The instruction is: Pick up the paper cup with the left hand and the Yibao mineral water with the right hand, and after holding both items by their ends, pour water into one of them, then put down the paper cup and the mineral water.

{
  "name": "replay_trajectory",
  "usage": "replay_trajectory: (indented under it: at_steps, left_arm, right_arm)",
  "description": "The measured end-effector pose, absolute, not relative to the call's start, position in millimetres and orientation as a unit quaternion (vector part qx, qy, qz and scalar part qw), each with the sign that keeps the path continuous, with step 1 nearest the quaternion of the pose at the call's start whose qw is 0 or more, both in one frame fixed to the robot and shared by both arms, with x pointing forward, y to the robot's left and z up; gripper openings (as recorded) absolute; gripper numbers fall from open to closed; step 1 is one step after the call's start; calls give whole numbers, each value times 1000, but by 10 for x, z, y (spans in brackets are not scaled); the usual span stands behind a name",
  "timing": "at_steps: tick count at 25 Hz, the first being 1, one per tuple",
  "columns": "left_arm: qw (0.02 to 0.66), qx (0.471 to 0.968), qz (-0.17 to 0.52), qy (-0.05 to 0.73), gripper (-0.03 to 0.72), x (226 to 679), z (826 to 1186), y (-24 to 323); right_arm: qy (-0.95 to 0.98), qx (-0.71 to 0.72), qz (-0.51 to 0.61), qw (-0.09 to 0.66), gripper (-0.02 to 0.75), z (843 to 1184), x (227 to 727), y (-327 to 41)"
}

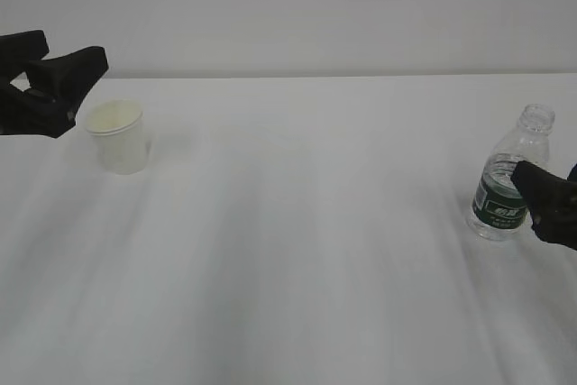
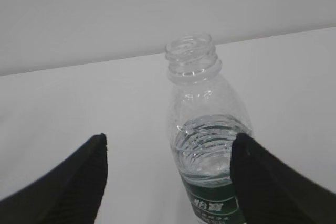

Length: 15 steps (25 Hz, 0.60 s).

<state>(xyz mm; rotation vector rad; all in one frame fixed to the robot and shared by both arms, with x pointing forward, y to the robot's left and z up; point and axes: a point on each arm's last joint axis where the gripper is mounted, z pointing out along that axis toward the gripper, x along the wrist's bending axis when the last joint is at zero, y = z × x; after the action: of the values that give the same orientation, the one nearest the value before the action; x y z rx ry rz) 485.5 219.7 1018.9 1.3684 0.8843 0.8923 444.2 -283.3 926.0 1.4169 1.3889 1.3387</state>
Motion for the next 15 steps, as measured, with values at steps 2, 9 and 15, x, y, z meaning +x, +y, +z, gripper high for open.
replay_trajectory:
  at_steps: [2, 9, 15]
  left_arm:
    - [599, 590, 385, 381, 549, 4855, 10189, 2197]
    - [598, 591, 384, 381, 549, 4856, 10185, 2195]
    - [598, 592, 385, 380, 549, 4856, 10185, 2194]
  right_arm:
    - [543, 548, 517, 370, 552, 9260, 4443, -2836]
    - [559, 537, 502, 384, 552, 9233, 4449, -2843]
    - [575, 560, 472, 364, 552, 9039, 4467, -2856]
